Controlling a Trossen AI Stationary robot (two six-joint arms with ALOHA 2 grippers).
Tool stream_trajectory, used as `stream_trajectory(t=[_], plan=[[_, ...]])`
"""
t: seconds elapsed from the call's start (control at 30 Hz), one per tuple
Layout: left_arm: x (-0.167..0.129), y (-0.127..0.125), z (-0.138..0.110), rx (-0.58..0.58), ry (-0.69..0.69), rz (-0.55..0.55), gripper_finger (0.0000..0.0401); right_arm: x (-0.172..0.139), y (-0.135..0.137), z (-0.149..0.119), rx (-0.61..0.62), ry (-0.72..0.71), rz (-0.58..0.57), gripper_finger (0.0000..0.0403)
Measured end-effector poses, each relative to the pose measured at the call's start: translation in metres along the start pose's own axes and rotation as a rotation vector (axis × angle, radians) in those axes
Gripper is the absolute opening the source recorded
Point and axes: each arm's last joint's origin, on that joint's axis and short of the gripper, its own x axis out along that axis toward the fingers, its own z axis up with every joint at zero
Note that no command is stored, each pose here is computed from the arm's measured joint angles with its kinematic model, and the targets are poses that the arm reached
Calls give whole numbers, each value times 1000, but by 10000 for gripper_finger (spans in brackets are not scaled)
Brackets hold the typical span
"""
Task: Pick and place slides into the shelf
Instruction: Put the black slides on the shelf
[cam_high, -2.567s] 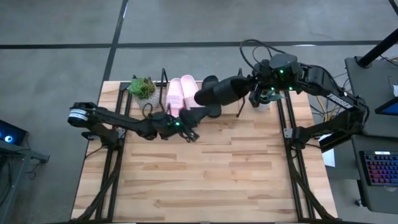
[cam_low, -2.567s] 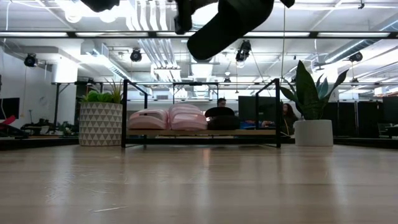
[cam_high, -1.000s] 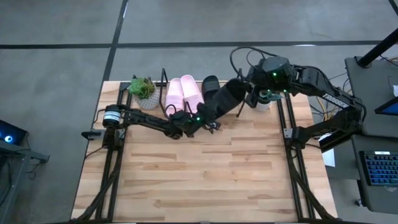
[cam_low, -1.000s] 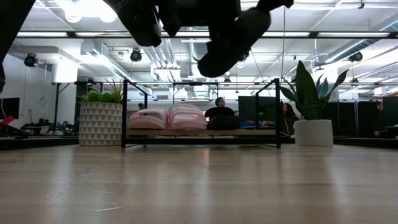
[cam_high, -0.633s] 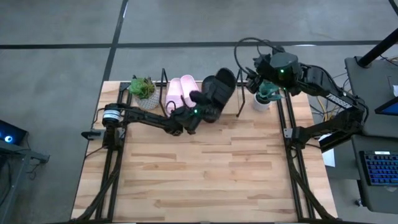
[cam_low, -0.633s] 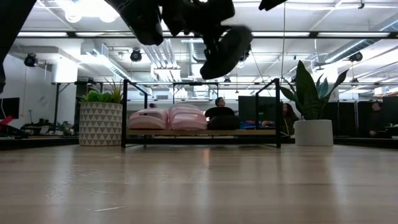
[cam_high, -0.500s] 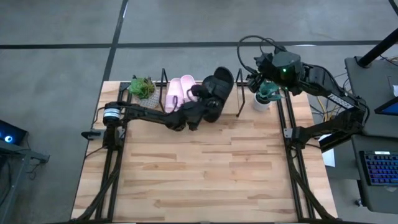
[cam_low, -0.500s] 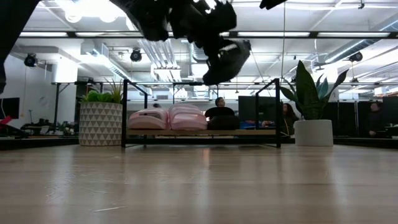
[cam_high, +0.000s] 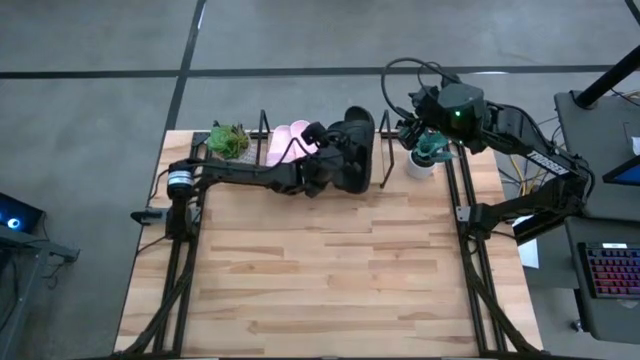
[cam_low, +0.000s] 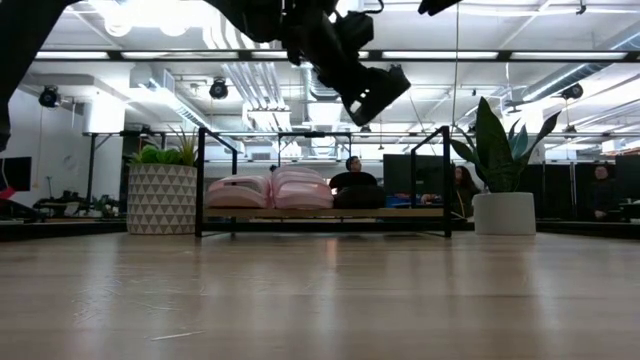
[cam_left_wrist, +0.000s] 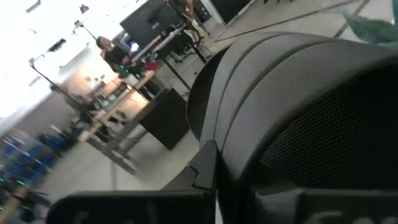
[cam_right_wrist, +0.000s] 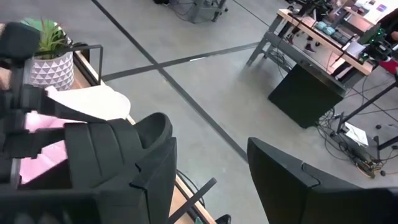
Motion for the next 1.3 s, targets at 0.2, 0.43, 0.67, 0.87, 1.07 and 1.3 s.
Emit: stream_trajectory(t=[0.2, 0.43, 0.67, 0.87, 1.07, 1.3], plan=[[28, -4, -11, -133, -25, -101, 0, 0, 0, 0, 0, 0, 0, 186], [59, -24, -17, -179, -6, -105, 0, -1, -1, 0, -32, -3, 0, 185], [82, -55, -23, -87, 63, -57, 0, -3, -2, 0, -34, -5, -1, 182], [94, -68, -38, -14, 141, -15, 0, -3, -2, -1, -44, -2, 0, 182], [100, -71, -42, -22, 147, -9, 0, -3, -2, -1, -45, 0, 0, 178], [106, -68, -46, -41, 149, -27, 0, -3, -2, -1, -45, 0, 0, 178]])
